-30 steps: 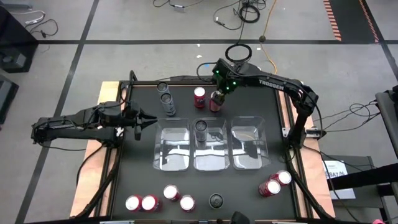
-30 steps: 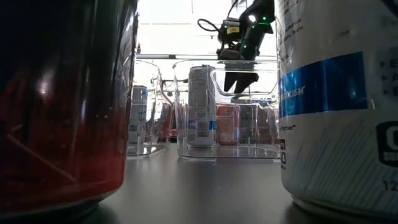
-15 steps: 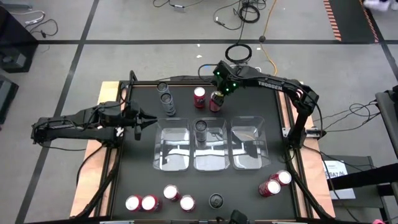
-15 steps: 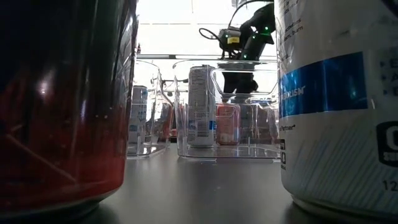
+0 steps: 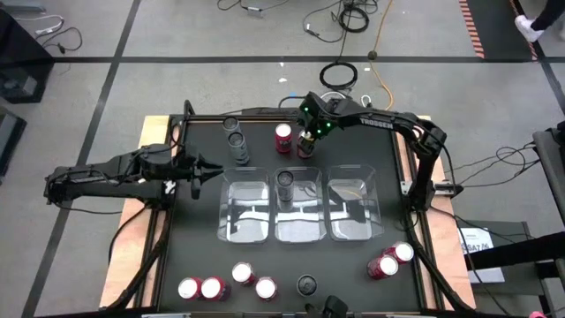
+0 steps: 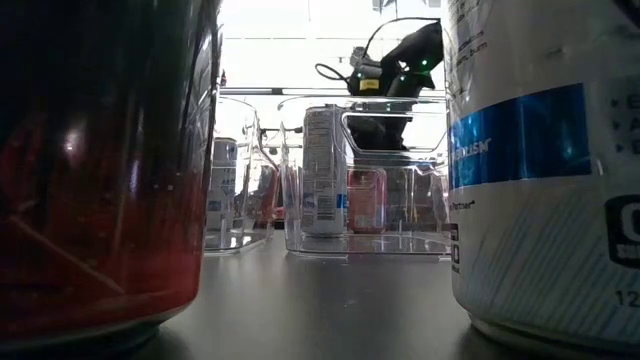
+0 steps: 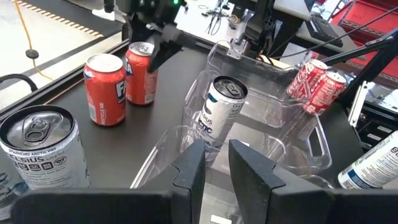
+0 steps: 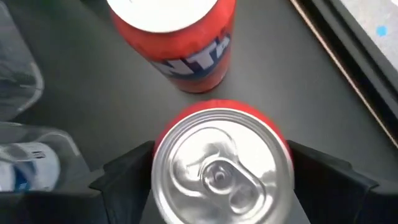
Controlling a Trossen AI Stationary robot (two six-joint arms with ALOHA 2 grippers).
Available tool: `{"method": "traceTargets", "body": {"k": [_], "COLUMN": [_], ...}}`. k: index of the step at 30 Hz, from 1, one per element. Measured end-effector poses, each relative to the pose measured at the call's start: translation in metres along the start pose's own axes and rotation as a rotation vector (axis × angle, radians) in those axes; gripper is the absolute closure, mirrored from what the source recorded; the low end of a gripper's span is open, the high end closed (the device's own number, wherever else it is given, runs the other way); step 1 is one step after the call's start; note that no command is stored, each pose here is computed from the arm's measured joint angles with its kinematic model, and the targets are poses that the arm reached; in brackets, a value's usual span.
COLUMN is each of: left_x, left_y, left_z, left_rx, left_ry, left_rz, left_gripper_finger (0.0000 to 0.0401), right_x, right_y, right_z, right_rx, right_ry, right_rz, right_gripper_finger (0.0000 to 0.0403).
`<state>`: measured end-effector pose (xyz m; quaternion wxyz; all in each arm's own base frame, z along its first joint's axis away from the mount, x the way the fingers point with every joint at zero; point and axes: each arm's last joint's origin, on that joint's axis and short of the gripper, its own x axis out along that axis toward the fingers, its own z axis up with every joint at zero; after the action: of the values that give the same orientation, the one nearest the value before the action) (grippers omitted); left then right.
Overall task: Sort soda cans
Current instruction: Put the top right orange soda can into the right transparent bin
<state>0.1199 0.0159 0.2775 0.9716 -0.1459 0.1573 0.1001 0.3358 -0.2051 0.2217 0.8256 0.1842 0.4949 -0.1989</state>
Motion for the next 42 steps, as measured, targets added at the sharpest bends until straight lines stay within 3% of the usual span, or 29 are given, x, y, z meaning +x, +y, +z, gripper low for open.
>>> {"method": "traceTargets", "body": {"k": [5,10,18,25,33,37,42], "left_x": [0.000,0.000,0.000,0.000,0.000,0.000,0.000], "left_y": [0.000,0.000,0.000,0.000,0.000,0.000,0.000], "left_z": [0.000,0.000,0.000,0.000,0.000,0.000,0.000], "left_rx": [-0.001,-0.001,-0.001,0.000,0.001,0.001,0.001], "left_ry": [0.000,0.000,0.000,0.000,-0.001,-0.001,-0.001], "left_rz": [0.000,0.000,0.000,0.000,0.005,0.005,0.005], "left_gripper_finger": [0.0319,0.0319,0.0319,0.0319,0.0319,0.0319,0.0319], "right_x": [0.011,0.011,-0.004,-0.082,-0.190,-0.218,-0.225], "right_y": [-0.003,-0.005,-0.005,0.006,0.043,0.069,0.103], "right_z": [-0.002,-0.002,-0.008,-0.012,-0.062,-0.093,-0.119], "right_rx": [0.029,0.042,0.096,0.210,0.402,0.483,0.546], "right_ry": [0.023,0.023,0.068,-0.056,-0.172,-0.177,-0.154], "right_rz": [-0.055,-0.066,-0.069,-0.063,-0.114,-0.126,-0.170], "right_gripper_finger": [0.0074,0.0115,0.0117,0.0117,0.0117,0.0116,0.0113]}}
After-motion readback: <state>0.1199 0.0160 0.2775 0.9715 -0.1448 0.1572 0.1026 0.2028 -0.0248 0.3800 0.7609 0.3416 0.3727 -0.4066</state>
